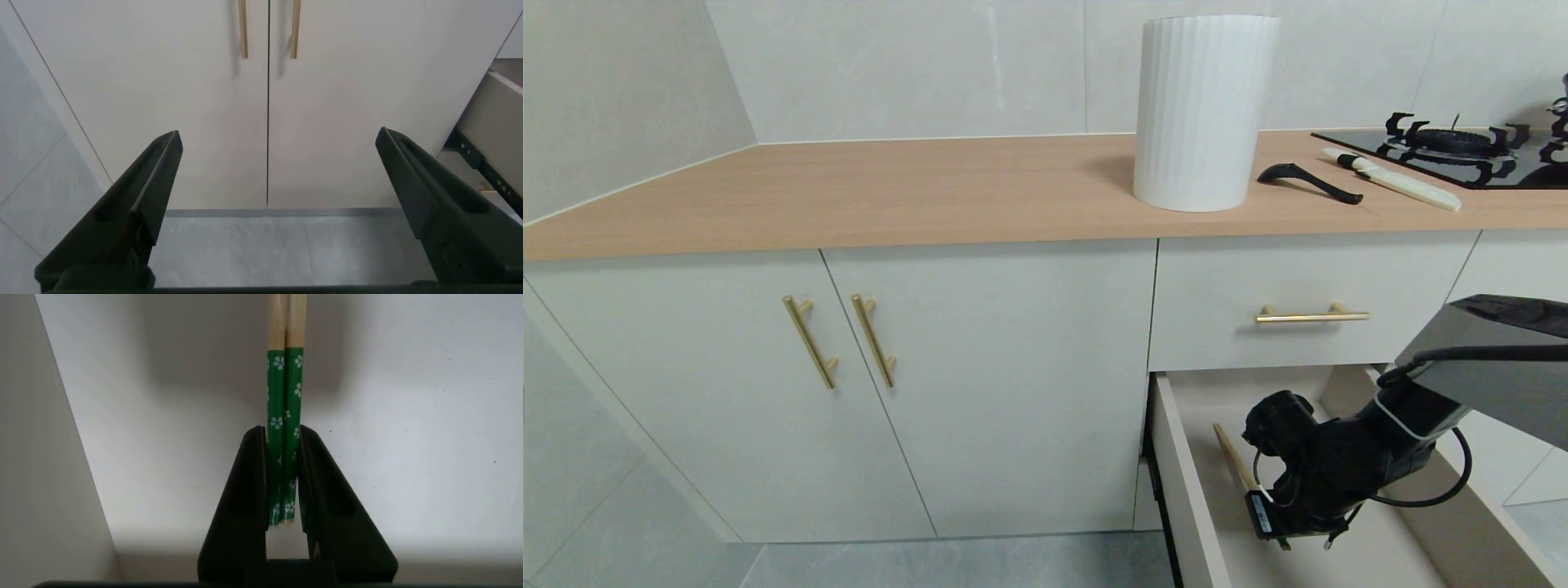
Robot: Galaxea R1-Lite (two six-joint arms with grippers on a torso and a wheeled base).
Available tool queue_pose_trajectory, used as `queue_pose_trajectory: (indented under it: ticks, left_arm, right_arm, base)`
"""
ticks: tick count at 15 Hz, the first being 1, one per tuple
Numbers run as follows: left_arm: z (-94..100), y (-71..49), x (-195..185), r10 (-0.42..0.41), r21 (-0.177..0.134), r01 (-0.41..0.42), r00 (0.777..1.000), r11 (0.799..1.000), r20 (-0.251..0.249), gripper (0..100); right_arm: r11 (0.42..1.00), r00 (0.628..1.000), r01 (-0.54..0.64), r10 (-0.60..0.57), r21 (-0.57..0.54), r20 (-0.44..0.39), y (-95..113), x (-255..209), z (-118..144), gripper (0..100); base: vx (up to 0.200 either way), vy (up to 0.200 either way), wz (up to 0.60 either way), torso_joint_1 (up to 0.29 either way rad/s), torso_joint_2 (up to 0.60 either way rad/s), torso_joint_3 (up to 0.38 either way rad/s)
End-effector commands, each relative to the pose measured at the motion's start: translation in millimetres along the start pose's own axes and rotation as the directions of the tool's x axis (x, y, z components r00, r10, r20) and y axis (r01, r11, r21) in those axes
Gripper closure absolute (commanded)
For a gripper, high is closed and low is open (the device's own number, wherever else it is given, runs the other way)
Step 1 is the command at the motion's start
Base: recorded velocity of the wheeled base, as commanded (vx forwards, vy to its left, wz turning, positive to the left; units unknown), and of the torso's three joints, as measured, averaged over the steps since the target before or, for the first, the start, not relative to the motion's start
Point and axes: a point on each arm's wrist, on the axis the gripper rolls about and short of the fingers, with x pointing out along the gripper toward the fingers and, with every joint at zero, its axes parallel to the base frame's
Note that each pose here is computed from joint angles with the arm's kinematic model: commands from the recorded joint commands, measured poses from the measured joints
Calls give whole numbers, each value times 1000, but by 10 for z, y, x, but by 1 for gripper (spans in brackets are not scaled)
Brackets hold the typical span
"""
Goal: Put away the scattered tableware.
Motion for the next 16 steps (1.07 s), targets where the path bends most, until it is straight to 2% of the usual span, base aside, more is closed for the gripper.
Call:
queue_pose_trajectory:
  ticks: [1,2,3,7,9,12,16]
  left_arm:
    - [3,0,-1,1,0,-1,1000,1000,1,0]
    - [3,0,-1,1,-1,-1,1000,1000,1,0]
    - [3,0,-1,1,0,-1,1000,1000,1,0]
    - [-2,0,1,1,0,-1,1000,1000,0,0]
    - [3,0,-1,1,0,-1,1000,1000,1,0]
    - [3,0,-1,1,-1,-1,1000,1000,1,0]
    - [3,0,-1,1,0,-1,1000,1000,1,0]
  right_arm:
    - [1000,1000,-1,1,0,4,1,-7,2,100]
    - [1000,1000,-1,1,0,2,-1,-10,-5,100]
    - [1000,1000,-1,1,-3,1,7,-9,-15,0]
    - [1000,1000,-6,6,-4,9,10,-65,-23,0]
    - [999,997,-51,52,-18,54,12,-345,-79,0]
    - [996,971,-88,88,-10,224,-103,-1023,-121,0]
    - [992,888,-78,112,-94,445,-342,-1793,-273,0]
  base:
    - [0,0,0,0,0,0]
    - [0,0,0,0,0,0]
    - [0,0,0,0,0,0]
    - [0,0,0,0,0,0]
    - [0,0,0,0,0,0]
    - [0,0,0,0,0,0]
    - [0,0,0,0,0,0]
